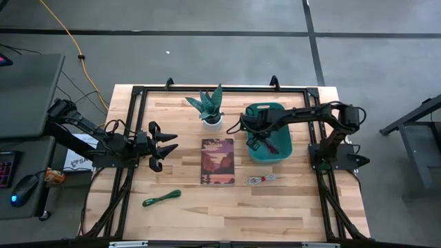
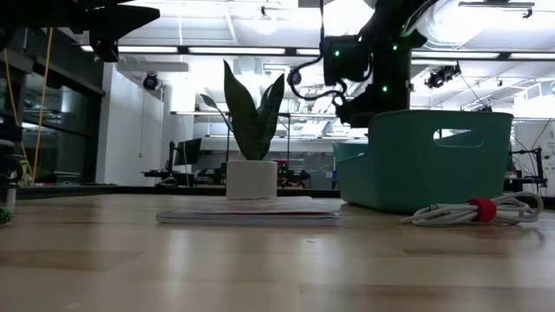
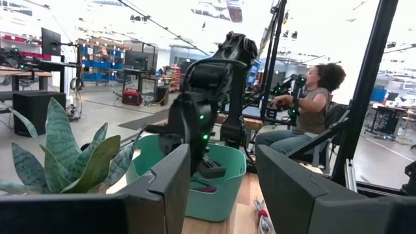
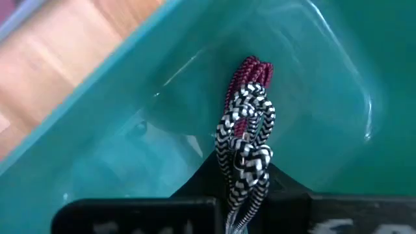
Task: Pick and place USB-C Cables
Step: Put the white stripe charger cable into the green bin
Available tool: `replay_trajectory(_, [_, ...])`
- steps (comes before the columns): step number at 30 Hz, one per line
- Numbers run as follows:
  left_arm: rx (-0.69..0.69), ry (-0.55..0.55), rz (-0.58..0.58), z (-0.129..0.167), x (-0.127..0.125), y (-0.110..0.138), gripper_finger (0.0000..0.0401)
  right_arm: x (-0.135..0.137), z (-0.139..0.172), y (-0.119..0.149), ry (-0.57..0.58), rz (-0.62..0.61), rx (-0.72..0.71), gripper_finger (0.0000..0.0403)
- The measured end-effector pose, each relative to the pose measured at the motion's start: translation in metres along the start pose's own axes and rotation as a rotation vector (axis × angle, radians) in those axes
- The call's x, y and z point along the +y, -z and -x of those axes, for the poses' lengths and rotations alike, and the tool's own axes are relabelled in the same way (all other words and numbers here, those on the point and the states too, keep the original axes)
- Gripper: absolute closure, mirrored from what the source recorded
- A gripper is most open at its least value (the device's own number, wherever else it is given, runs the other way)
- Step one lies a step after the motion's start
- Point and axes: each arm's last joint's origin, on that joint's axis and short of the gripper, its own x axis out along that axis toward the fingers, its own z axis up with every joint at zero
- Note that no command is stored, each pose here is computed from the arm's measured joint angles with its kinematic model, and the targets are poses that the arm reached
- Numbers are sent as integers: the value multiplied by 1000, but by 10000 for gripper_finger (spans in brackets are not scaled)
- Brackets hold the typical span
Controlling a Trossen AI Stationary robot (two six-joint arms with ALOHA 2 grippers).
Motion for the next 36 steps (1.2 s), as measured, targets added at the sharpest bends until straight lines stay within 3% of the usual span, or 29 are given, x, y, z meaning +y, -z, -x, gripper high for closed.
replay_trajectory(11, [0, 0, 15, 0, 0, 0, 245, -18, -17, -2, -84, -124, 66, 396])
replay_trajectory(22, [0, 0, 19, 0, 0, 0, 245, -22, -36, 5, -122, -147, 57, 395])
replay_trajectory(36, [0, 0, 19, 0, 0, 0, 245, -22, -37, 3, -100, -157, 20, 339])
